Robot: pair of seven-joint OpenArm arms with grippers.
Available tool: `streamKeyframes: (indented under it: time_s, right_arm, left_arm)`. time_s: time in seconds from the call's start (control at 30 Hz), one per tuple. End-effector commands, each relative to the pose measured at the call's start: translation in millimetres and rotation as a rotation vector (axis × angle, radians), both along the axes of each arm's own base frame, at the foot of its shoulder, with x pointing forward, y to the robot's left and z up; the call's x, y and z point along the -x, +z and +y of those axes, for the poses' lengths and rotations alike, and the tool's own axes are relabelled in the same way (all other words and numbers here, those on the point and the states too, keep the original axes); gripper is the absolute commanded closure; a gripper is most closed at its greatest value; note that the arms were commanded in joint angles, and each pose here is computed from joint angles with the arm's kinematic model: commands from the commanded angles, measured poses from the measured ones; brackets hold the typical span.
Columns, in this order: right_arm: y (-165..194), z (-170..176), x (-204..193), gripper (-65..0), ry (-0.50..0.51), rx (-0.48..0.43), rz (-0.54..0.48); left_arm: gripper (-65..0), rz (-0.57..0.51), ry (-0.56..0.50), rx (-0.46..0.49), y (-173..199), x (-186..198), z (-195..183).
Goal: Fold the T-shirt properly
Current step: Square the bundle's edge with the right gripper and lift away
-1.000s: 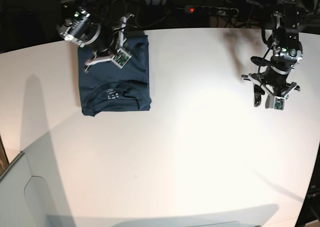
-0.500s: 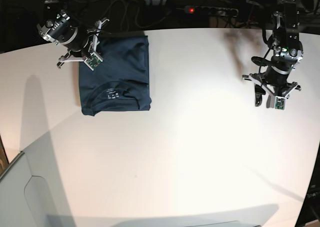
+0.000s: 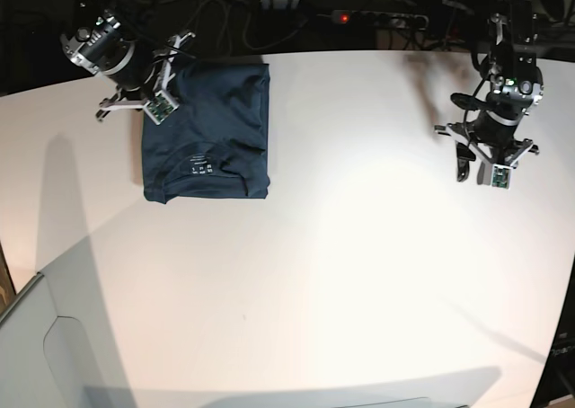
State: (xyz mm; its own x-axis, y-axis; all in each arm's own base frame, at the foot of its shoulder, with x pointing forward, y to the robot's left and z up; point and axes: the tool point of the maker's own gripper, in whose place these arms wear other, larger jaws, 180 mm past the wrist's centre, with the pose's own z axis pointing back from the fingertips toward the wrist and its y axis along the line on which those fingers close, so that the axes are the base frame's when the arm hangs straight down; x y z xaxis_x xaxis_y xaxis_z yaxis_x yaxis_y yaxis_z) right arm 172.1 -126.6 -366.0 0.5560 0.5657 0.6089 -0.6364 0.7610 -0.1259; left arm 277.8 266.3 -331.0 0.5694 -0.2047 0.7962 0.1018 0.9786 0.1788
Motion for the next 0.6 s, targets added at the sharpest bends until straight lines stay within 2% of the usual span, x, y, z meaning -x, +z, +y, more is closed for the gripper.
streamKeyframes:
  time_s: [0.0,0.2,0.4,0.57]
  right_arm:
    - [9.6,-1.0,-3.2,-2.0,0.012,-0.006,-0.035]
    - [7.8,-29.4,-1.2,-2.0,-0.06,0.039,-0.026]
    - [-24.2,-35.0,13.6,-2.0,-0.088,0.015,0.076]
    - [-38.4,-38.7,11.2,-2.0,-0.108,0.001,0.108]
  left_arm:
    - [-20.7,-0.05,-0.011,-0.013,15.5,-5.2,0.1]
    - [-20.7,-0.071,0.004,-0.02,25.3,1.5,4.1]
    - [-20.7,-0.077,0.026,-0.017,27.7,8.3,7.1]
    - [-20.7,-0.058,0.022,-0.01,24.0,19.5,2.0]
